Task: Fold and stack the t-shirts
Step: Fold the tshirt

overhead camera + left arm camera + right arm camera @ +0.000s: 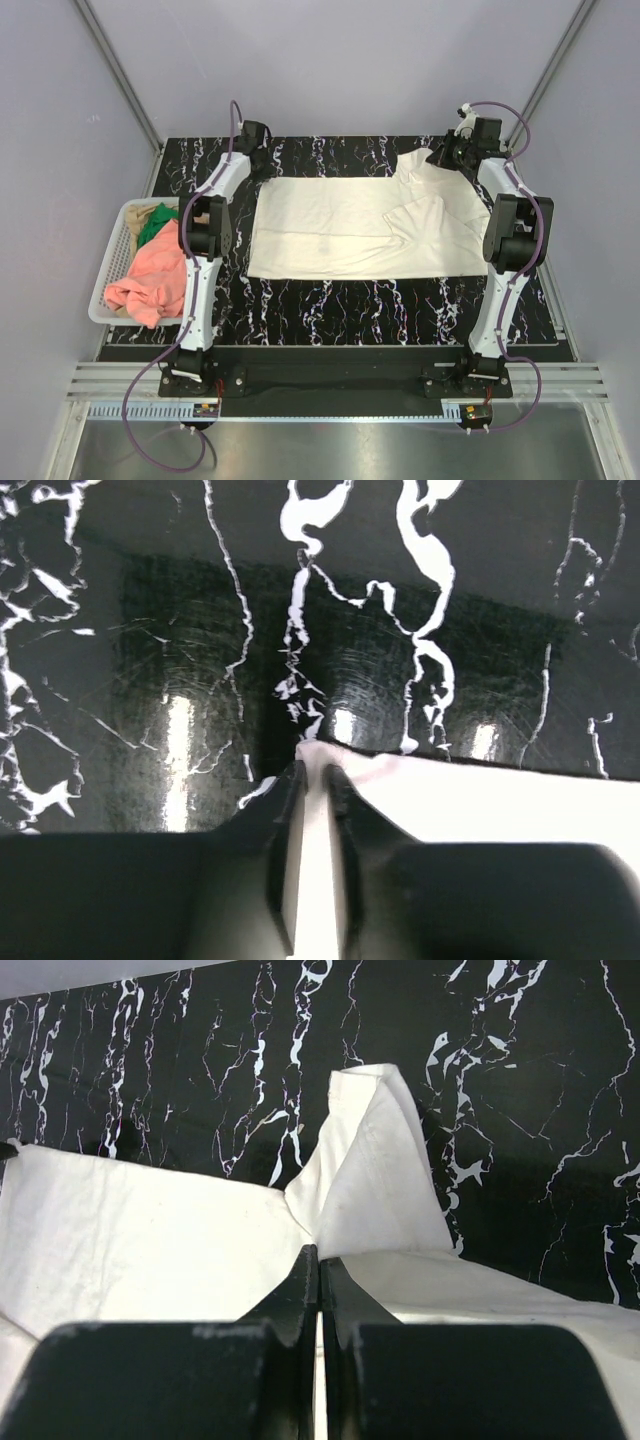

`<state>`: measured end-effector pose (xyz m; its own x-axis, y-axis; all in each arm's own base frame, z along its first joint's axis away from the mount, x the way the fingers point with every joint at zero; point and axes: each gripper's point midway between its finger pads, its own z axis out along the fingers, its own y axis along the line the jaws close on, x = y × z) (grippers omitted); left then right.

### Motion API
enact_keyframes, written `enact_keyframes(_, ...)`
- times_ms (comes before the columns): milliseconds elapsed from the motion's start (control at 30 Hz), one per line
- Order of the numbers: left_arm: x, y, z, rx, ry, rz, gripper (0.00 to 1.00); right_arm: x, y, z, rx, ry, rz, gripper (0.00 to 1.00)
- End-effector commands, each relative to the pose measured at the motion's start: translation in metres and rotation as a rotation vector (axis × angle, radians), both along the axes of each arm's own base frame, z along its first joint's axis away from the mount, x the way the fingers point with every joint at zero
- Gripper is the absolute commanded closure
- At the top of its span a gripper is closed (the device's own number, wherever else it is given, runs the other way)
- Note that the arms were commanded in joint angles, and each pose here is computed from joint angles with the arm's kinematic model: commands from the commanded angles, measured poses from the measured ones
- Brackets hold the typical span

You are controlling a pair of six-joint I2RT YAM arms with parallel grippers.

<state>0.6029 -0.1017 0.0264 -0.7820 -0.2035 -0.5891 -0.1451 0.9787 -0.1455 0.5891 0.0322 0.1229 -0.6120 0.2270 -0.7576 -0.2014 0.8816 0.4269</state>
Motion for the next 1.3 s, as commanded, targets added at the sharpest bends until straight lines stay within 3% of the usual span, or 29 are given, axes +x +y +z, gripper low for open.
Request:
enact_keyframes(0, 0.016, -0.008, 0.023, -0.043, -0.074, -0.033, 0.94, 0.005, 0.0, 0.049, -0.039, -0.124, -0.001, 1.0)
enact_keyframes(33, 0.016, -0.009, 0.026, -0.048, -0.079, -0.037, 1.0, 0.005, -0.001, 0.051, -0.048, -0.129, -0.007, 1.0)
enact_keyframes(400, 0.005, -0.009, 0.103, -0.08, -0.195, -0.04, 1.0, -0.007, -0.042, 0.058, -0.132, -0.136, -0.126, 1.0)
enact_keyframes(767, -0.012, -0.01, 0.113, -0.096, -0.186, -0.053, 1.0, -0.023, -0.066, 0.061, -0.173, -0.157, -0.201, 1.0)
enact_keyframes(1267, -0.054, 0.008, 0.097, -0.012, -0.123, -0.05, 1.0, -0.067, -0.088, 0.066, -0.211, -0.15, -0.379, 1.0)
